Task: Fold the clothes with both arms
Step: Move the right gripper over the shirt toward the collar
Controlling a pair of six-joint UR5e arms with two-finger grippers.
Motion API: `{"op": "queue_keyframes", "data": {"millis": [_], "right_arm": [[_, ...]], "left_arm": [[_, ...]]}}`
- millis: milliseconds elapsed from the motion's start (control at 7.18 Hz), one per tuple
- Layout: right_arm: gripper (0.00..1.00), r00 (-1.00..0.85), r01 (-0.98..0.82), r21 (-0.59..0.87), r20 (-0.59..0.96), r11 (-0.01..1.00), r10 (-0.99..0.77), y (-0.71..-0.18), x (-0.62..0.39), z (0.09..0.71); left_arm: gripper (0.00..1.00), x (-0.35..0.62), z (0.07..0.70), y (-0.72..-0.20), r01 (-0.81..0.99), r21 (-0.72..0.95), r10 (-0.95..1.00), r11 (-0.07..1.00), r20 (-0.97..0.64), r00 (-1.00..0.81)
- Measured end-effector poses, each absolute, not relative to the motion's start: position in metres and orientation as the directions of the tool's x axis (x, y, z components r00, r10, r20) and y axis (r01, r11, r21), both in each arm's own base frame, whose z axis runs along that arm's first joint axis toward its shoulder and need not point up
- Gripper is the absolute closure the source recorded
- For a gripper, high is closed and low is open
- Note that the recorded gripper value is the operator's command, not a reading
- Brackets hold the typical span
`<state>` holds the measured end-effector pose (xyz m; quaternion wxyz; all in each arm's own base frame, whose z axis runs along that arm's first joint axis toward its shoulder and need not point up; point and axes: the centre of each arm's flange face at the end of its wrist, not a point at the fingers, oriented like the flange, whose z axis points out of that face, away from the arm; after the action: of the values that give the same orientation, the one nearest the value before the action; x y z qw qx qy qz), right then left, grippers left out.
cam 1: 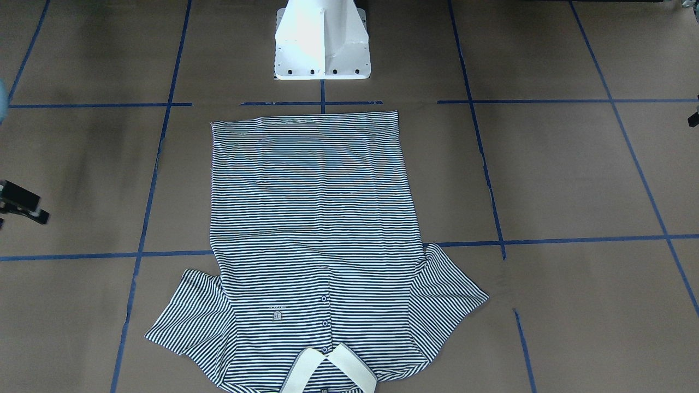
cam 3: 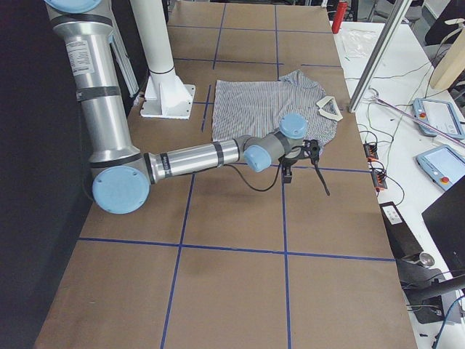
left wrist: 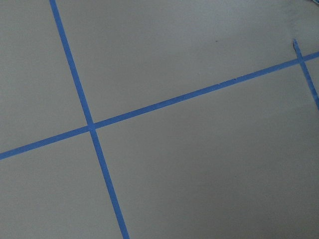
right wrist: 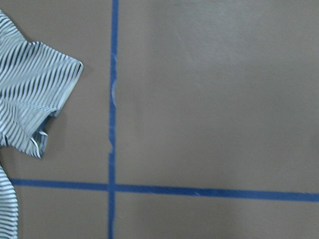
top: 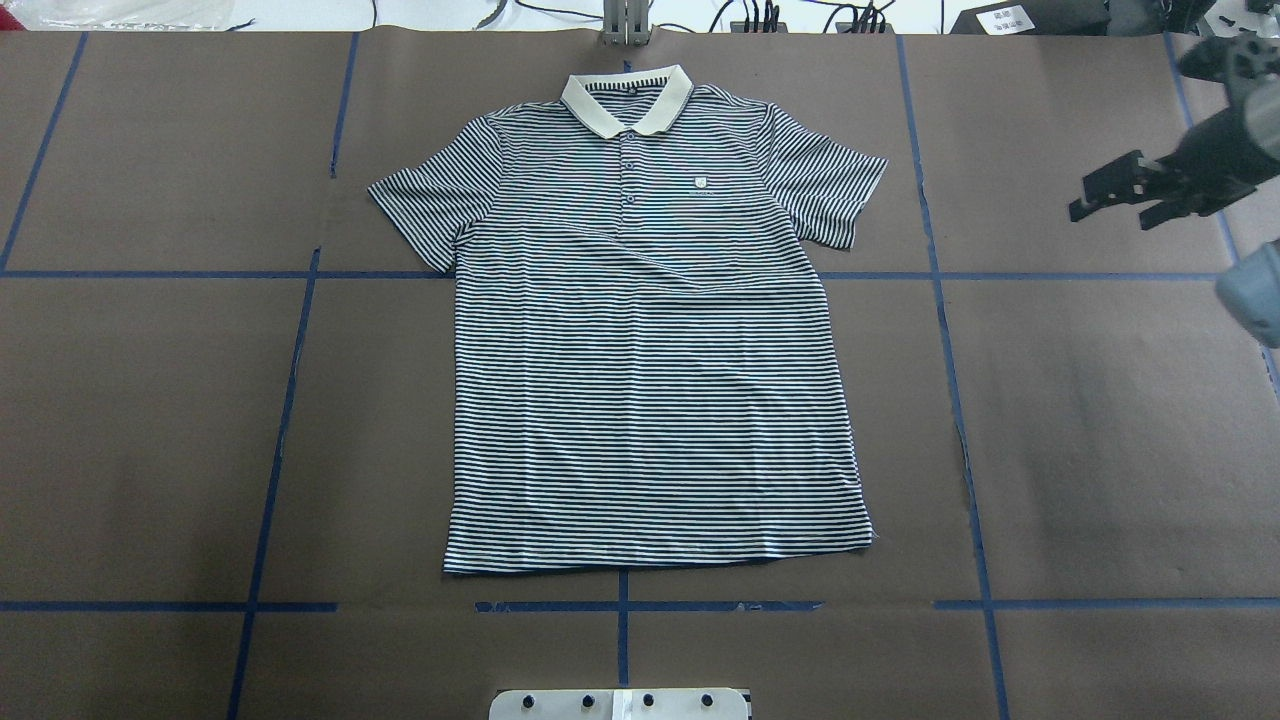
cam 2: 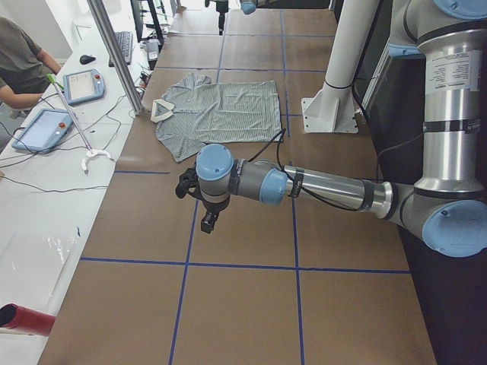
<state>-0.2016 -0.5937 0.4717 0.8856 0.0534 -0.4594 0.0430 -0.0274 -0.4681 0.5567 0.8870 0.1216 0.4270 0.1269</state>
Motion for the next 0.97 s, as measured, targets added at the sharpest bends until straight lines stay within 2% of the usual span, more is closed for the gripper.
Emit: {"op": "queue_keyframes", "data": {"millis": [279, 418, 975], "right_arm": [[0.15, 0.538, -0.293, -0.004, 0.826, 0.956, 0.169, -0.643, -0.314, 0.416], [0.16, 0.509, -0.38, -0.039, 0.825, 0.924, 0.244, -0.657, -0.351, 0.403], [0.22, 0.542, -0.513, -0.036, 0.761, 0.857, 0.356, -0.691, -0.394, 0.425]], "left_arm": [[0.0, -0.027, 0.554, -0.468, -0.12, 0.338, 0.339, 0.933, -0.723, 0.602], [0.0, -0.027, 0.554, -0.468, -0.121, 0.341, 0.342, 0.932, -0.722, 0.601], [0.0, -0.026, 0.548, -0.468, -0.121, 0.358, 0.356, 0.926, -0.719, 0.596]]}}
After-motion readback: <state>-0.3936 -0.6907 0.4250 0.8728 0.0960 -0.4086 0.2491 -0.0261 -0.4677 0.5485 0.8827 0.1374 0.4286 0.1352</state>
